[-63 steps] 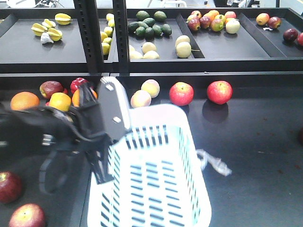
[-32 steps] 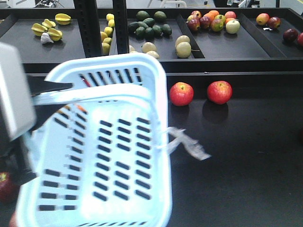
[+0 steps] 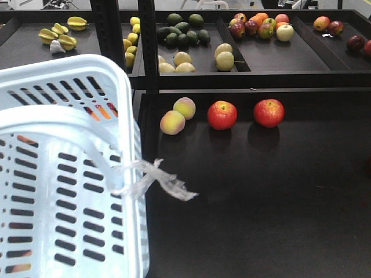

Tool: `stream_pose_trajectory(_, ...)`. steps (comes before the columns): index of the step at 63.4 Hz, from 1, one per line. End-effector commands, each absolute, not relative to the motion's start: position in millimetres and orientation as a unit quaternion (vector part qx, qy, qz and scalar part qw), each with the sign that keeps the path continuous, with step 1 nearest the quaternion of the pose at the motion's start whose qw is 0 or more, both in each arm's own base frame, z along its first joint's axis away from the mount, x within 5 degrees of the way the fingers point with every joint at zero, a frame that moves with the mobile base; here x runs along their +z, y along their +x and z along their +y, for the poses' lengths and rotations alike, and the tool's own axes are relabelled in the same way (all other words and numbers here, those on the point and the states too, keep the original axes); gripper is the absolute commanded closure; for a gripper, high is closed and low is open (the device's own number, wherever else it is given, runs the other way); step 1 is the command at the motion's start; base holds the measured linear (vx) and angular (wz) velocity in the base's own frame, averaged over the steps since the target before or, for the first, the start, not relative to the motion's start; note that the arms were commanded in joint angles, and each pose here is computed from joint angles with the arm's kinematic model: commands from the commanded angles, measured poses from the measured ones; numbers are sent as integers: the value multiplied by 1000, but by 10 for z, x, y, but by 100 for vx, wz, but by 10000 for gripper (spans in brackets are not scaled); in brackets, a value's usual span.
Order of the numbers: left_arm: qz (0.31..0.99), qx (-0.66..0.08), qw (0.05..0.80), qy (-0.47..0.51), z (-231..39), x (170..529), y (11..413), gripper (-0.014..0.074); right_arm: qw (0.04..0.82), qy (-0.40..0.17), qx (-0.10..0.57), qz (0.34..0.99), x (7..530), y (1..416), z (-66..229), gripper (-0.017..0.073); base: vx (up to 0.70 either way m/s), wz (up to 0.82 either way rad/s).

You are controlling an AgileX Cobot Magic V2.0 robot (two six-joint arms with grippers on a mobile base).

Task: Pick three apples into basket with both arms
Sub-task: 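Close the left gripper on the basket handle and lift the basket, then hold the basket up with the left gripper while turning the base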

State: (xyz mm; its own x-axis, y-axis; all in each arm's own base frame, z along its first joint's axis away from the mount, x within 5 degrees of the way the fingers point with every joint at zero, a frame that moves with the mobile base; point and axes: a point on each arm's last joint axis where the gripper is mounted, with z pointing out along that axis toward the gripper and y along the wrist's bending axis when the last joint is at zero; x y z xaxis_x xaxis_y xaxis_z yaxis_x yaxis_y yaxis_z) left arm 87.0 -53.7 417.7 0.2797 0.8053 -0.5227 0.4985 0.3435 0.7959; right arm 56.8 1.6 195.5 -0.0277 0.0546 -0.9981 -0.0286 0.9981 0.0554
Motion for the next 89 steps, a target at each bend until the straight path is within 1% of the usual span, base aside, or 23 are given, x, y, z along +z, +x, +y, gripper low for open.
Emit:
stream_pose_trajectory(1, 566, 132, 616, 531, -489, 4347, 799, 601, 724, 3, 28, 689, 1985, 565, 19, 568, 0, 0)
stream_pose_trajectory(89, 576, 131, 604, 536, -462, 4315, 773, 601, 724, 3, 28, 690, 1984, 565, 19, 568, 0, 0)
